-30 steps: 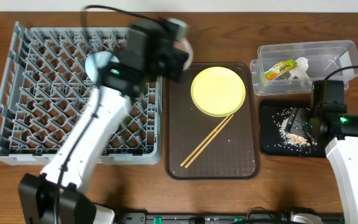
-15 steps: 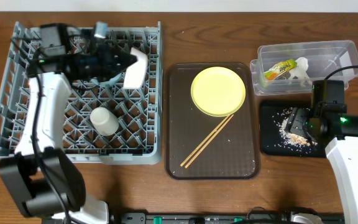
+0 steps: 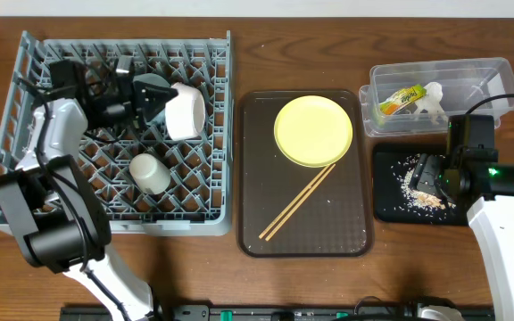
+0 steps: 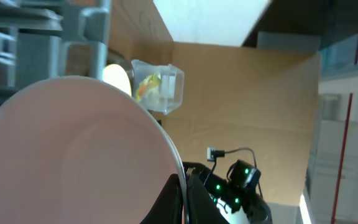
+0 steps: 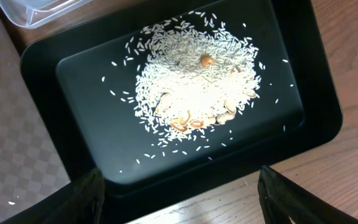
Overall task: Sort waste into correct bins and load items into the dishwasher rack
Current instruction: 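Carry the pink bowl left and place it upright in the dish rack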
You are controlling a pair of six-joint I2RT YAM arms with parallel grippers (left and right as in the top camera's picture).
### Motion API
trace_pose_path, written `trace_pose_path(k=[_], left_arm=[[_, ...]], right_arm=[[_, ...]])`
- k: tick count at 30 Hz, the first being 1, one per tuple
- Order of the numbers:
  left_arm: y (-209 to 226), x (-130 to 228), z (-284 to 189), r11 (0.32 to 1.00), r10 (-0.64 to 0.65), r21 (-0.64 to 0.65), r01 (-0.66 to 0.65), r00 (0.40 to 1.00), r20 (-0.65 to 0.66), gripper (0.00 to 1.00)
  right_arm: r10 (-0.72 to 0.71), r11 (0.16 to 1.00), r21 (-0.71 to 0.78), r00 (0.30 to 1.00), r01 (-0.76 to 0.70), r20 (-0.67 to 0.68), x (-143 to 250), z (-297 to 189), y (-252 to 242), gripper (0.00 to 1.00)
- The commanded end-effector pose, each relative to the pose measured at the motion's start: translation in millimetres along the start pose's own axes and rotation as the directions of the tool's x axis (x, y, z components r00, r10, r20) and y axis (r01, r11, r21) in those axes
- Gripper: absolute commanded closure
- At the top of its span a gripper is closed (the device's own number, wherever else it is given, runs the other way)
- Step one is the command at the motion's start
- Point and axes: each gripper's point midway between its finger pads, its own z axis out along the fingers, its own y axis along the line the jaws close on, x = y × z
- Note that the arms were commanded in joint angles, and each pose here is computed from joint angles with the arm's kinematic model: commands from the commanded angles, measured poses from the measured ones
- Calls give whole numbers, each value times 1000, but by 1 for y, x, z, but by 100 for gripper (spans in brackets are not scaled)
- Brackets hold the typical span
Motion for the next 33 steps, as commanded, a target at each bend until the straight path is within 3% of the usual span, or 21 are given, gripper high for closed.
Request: trace_pose_path(k=[1, 2, 4, 7, 10, 12, 17, 21, 27, 29, 33], left_arm=[[35, -11, -11, 987, -37, -154, 47, 997, 71, 92], [41, -13, -14, 982, -34, -184, 50, 996, 86, 76], [50, -17, -21, 971, -35, -231, 60, 993, 112, 67], [53, -19, -27, 967, -38, -246, 69, 991, 130, 41], [52, -20, -29, 967, -37, -246, 70, 990, 136, 26], [51, -20, -32, 963, -25, -261, 63, 989, 146, 22], [51, -26, -57, 884, 96, -467, 21, 969, 226, 19], [17, -24, -77, 814, 257, -577, -59, 929, 267, 17], [-56, 4, -80, 747, 478, -622, -236, 841, 255, 13], [-72, 17, -73, 711, 528, -648, -274, 817, 234, 10], [-77, 43, -52, 561, 610, -764, -318, 783, 122, 10]], right_arm=[[12, 1000, 8, 1000, -12, 25, -7, -5, -3, 23], [12, 1000, 8, 1000, -12, 25, -7, -5, -3, 23], [11, 1000, 8, 1000, -12, 26, -7, -5, -3, 23], [11, 1000, 8, 1000, -11, 25, -7, -5, -3, 23], [11, 1000, 8, 1000, -12, 26, -7, -5, -3, 23], [11, 1000, 8, 1000, -12, 26, -7, -5, -3, 23], [4, 1000, 9, 1000, -4, 25, -7, -5, -3, 23], [5, 1000, 8, 1000, -5, 27, -8, -5, -3, 23], [6, 1000, 7, 1000, -6, 29, -8, -5, -2, 22], [6, 1000, 5, 999, -6, 34, -9, -5, -2, 22], [7, 1000, -3, 999, -7, 35, -10, -5, -1, 22]])
